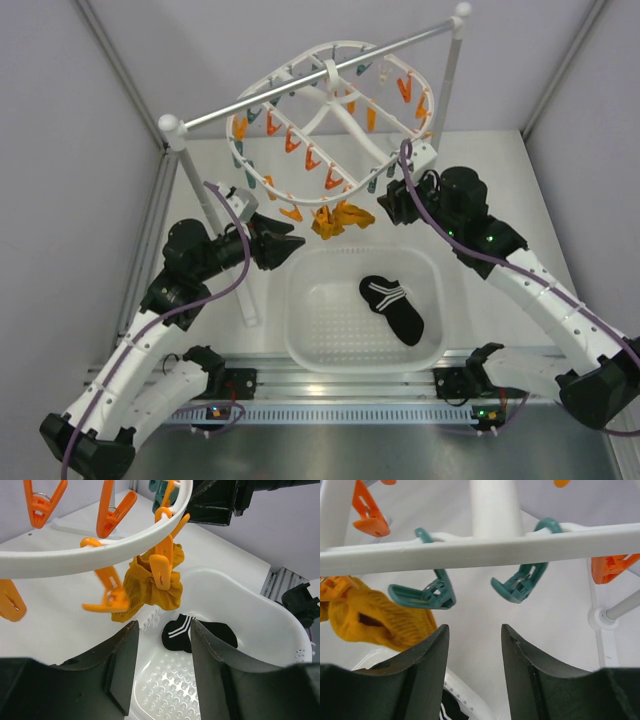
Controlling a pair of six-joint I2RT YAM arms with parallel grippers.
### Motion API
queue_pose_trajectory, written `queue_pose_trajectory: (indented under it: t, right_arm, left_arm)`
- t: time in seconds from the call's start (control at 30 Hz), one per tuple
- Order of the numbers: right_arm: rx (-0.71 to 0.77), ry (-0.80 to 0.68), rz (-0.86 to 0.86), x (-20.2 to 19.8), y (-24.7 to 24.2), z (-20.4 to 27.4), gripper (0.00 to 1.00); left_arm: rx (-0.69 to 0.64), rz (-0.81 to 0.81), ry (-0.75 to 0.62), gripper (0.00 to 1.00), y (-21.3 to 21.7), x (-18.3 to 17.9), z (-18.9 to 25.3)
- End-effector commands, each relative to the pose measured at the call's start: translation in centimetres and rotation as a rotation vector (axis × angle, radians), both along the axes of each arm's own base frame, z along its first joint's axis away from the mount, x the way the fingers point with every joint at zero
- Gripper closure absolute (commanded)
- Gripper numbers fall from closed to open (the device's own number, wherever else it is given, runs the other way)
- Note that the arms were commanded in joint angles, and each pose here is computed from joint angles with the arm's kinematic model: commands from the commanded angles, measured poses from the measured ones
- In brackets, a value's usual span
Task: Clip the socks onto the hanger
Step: Open the clamp at the hanger.
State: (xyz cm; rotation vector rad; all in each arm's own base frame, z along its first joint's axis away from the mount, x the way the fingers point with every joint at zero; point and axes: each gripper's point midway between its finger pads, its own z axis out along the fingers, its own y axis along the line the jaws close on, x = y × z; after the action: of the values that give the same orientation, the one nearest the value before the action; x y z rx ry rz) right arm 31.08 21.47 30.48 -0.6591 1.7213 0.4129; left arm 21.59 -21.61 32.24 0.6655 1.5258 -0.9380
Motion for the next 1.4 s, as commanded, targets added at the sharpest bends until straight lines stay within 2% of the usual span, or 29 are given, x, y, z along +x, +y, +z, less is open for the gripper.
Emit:
queue_pose_trajectory:
  t: [0.0, 0.23, 0.47, 0.63, 0.73, 0.87, 0.93, 0.97, 1.07, 1.13, 1.23, 1.37]
  right_arm:
    - [0.082, -0.086, -0.040, 2.1, -0.5, 4.1, 0.55]
    - [0.097, -0.092, -0.105, 5.4, -1.7, 4.5, 0.54]
    - [0.100, -0.104, 0.001, 3.5, -1.2, 5.6, 0.48]
    - [0.105, -0.154, -0.059, 4.0, -2.3, 6.7, 0.51]
    - [0.104, -0.180, -0.105, 4.9, -3.0, 7.2, 0.56]
    - [0.102, -0.189, -0.063, 5.0, -2.5, 7.3, 0.74]
    - [0.103, -0.186, -0.037, 4.8, -2.1, 7.1, 0.79]
    - [0.103, -0.183, -0.018, 4.6, -1.8, 6.9, 0.86]
    - [0.103, -0.185, 0.007, 4.1, -1.6, 6.9, 0.96]
    - [0.100, -0.182, 0.015, 3.7, -1.7, 6.9, 1.00]
    - [0.099, -0.168, 0.028, 2.9, -1.7, 6.7, 1.00]
    - [0.106, -0.154, 0.062, 1.7, -1.3, 6.6, 1.00]
  left_arm:
    - [-0.011, 0.098, 0.007, 0.49, 1.1, 1.1, 0.0]
    - [0.006, 0.170, -0.024, 0.47, 2.1, 1.8, 0.4]
    - [-0.011, 0.142, -0.003, 0.42, 1.8, 1.1, 1.2]
    - [-0.027, 0.116, -0.006, 0.41, 1.7, 0.3, 1.5]
    - [-0.032, 0.121, -0.009, 0.43, 1.8, 0.2, 1.8]
    - [-0.042, 0.055, -0.033, 0.44, 1.2, -0.8, 2.7]
    - [-0.045, 0.041, -0.038, 0.45, 1.0, -0.9, 2.8]
    - [-0.044, 0.031, -0.041, 0.45, 1.0, -1.0, 2.9]
    - [-0.046, 0.033, -0.048, 0.45, 0.9, -0.9, 3.3]
    - [-0.053, 0.045, -0.047, 0.46, 1.0, -0.7, 3.7]
    - [-0.080, 0.079, -0.019, 0.46, 1.0, 0.1, 4.3]
    - [-0.107, 0.014, -0.019, 0.47, 0.0, -0.1, 5.5]
